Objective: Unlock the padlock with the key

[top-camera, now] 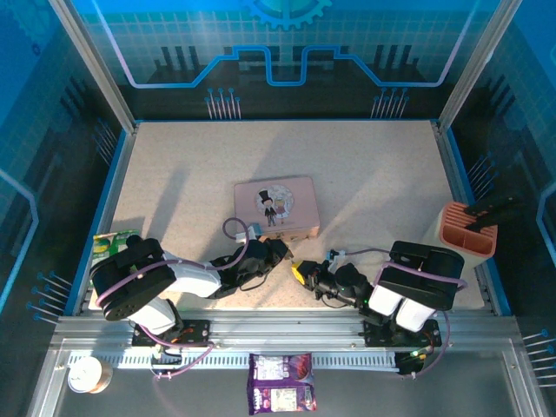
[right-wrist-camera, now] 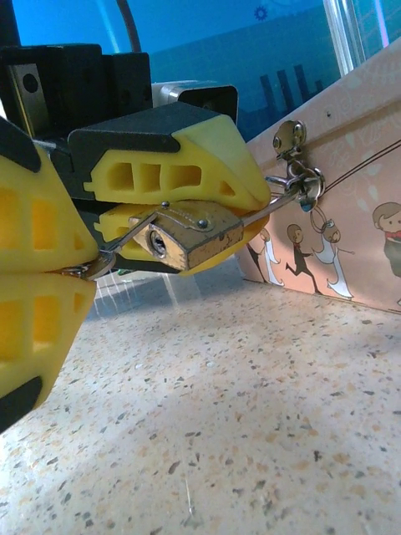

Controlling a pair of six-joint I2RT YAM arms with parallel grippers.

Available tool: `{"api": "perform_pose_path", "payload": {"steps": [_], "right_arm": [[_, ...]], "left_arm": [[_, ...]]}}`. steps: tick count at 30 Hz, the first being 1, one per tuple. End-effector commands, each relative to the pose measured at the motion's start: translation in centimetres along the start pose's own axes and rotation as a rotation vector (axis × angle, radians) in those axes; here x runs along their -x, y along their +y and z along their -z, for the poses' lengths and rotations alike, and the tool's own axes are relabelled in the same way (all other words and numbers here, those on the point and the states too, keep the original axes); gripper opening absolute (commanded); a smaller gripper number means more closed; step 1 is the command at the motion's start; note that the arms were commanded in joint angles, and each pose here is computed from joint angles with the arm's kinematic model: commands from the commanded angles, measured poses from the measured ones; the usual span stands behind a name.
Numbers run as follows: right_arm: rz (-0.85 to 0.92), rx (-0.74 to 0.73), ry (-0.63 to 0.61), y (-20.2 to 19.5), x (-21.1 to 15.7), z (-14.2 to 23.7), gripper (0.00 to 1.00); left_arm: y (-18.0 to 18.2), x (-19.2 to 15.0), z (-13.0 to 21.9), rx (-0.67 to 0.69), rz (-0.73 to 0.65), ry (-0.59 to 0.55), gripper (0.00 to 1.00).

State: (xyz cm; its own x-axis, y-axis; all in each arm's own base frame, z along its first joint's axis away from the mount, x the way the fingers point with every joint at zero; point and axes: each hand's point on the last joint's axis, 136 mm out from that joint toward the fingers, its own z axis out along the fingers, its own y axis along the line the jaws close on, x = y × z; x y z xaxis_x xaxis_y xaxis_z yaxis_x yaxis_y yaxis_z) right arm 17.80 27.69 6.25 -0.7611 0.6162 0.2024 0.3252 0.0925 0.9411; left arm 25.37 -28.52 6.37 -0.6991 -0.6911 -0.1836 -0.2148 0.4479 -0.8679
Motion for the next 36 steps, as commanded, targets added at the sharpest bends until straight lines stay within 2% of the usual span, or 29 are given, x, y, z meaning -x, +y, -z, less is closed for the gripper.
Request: {"api": "perform_pose_path", "payload": {"steps": [1,21,36], "right_arm": [[0.0,-0.005,-0.018,-0.32,0.21,0.48,0.0],[0.0,-0.016,0.003,-0.68,-0.74,0.45,0.0],[0.0,-0.006,-0.019,-0.49,-0.17,0.53,0.0]], "left_arm": [[-3.63,0.38,0.65,-0.113,0.018,-0.018,0.0],[-3.6,1.18,0.66,-0.108,0.008,-0.043,0.0],[-3.52,0.55,0.95,-0.111,0.002,-0.02,0.0]]}}
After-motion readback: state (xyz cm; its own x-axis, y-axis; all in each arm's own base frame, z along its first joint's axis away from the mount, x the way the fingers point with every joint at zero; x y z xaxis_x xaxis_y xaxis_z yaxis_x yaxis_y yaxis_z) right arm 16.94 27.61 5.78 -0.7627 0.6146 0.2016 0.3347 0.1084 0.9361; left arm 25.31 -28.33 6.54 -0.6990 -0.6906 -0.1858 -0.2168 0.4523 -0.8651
